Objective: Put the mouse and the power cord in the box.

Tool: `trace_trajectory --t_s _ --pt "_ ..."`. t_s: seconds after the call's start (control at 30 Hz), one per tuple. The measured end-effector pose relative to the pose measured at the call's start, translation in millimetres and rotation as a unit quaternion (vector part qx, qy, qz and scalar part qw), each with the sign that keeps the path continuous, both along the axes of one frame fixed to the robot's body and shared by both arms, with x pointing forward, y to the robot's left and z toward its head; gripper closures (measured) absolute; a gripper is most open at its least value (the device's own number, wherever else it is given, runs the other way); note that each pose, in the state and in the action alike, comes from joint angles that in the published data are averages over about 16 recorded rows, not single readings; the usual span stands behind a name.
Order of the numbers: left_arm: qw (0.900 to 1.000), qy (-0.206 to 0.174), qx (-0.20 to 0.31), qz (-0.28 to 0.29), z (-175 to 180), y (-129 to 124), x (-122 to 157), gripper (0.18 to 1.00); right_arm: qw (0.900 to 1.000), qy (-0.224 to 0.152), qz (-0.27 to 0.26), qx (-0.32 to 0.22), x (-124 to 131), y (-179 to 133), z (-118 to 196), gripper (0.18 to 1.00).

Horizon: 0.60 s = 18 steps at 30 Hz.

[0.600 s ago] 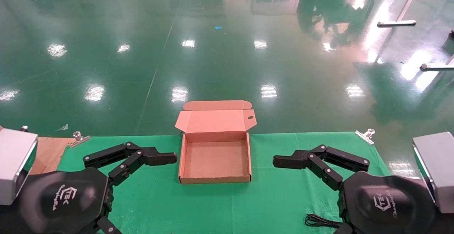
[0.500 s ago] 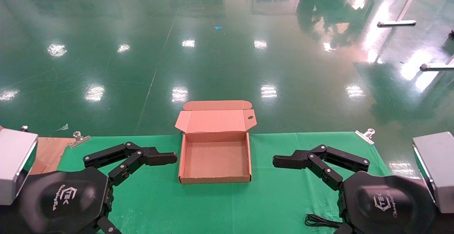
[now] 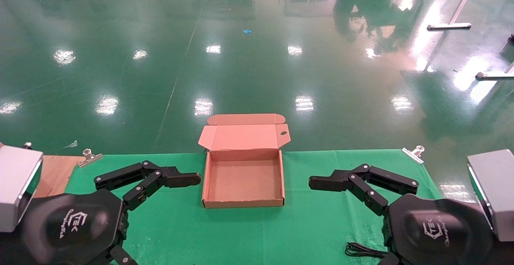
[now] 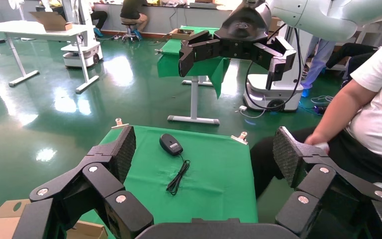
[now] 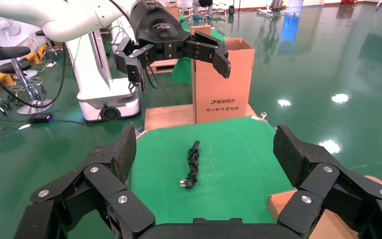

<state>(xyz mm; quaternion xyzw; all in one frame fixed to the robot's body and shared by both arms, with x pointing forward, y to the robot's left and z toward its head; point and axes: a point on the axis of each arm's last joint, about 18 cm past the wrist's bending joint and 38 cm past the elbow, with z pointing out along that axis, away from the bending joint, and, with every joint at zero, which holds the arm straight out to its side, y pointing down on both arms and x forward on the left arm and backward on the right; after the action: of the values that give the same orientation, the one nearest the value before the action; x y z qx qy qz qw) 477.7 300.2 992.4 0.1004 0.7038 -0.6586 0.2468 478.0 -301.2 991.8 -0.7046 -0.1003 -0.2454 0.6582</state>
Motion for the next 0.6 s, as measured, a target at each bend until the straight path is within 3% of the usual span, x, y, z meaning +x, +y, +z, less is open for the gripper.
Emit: trace_trajectory --t_s 0.6 --pt "1.0 0.0 0.0 0.0 0.0 0.0 -0.2 0.184 1.0 0.0 0.0 0.0 -0.2 -0.1 0.0 0.178"
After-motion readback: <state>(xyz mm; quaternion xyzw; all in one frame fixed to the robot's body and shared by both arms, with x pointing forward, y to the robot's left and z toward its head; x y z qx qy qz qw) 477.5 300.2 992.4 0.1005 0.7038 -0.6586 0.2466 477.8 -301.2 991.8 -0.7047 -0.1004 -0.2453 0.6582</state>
